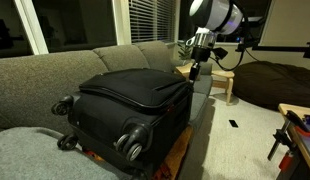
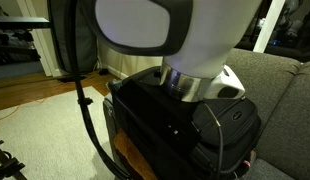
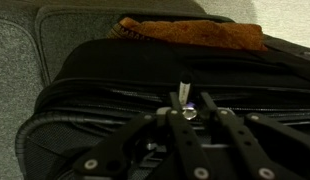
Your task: Close the zip on the suitcase
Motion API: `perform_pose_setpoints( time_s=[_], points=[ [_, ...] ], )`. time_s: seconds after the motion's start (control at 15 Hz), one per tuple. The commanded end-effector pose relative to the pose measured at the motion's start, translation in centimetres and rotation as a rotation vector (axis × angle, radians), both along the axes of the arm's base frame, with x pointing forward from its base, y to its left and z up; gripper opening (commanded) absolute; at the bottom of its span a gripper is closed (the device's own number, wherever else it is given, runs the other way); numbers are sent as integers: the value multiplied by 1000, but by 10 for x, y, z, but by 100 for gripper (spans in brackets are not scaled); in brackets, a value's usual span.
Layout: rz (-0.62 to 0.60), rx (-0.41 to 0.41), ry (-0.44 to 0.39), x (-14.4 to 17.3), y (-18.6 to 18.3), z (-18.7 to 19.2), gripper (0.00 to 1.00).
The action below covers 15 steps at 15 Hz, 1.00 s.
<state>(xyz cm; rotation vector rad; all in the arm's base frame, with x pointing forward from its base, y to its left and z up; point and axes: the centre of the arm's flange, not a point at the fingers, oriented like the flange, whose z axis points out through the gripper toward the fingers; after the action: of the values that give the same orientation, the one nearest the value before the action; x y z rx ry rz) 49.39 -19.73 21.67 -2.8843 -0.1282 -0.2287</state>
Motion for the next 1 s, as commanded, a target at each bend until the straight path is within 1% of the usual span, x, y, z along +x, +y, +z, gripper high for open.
perform_pose_setpoints(
  time_s=[0.0, 0.93],
  points=[
    [-13, -9, 11, -3, 3, 11, 11],
    [68, -97, 0, -15, 46, 20, 11]
  ],
)
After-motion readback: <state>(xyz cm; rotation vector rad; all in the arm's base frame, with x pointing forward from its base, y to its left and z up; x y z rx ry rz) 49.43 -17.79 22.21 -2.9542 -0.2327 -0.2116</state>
